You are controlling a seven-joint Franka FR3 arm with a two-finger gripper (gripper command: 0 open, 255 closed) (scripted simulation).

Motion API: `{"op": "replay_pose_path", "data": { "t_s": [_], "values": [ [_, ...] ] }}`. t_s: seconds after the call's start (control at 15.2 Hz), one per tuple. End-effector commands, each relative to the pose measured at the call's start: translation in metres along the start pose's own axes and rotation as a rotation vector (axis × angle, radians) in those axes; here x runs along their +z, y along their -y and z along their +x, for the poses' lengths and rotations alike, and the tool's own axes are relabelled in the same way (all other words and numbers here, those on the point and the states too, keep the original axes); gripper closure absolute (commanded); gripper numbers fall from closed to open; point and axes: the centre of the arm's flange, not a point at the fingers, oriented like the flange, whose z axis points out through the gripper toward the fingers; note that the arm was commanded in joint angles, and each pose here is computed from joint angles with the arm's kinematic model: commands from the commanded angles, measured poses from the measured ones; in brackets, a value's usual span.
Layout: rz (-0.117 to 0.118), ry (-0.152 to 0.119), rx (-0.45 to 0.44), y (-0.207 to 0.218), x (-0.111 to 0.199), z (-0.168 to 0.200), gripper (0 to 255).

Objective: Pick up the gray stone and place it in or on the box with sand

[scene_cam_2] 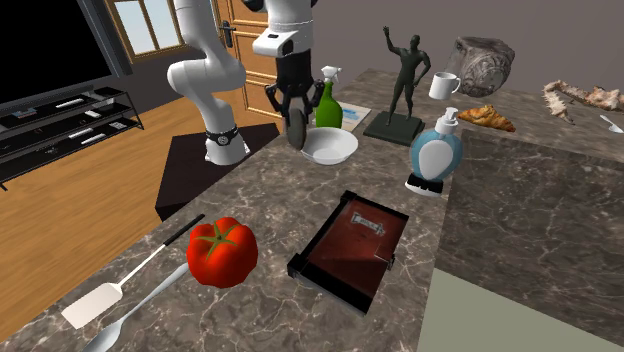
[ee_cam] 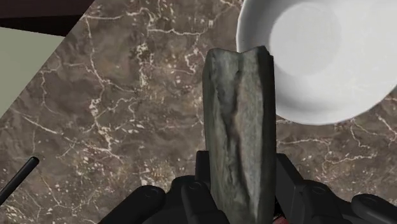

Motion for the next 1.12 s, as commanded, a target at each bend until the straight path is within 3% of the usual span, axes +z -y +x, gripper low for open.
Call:
{"op": "replay_pose_path", "data": {
  "t_s": [0.0,1.06],
  "values": [
    [0.001,0.000,0.000,0.009,-0.003,0.026,255],
    [0.001,0.000,0.000,0.064,-0.022,0.229,255]
  ]
}}
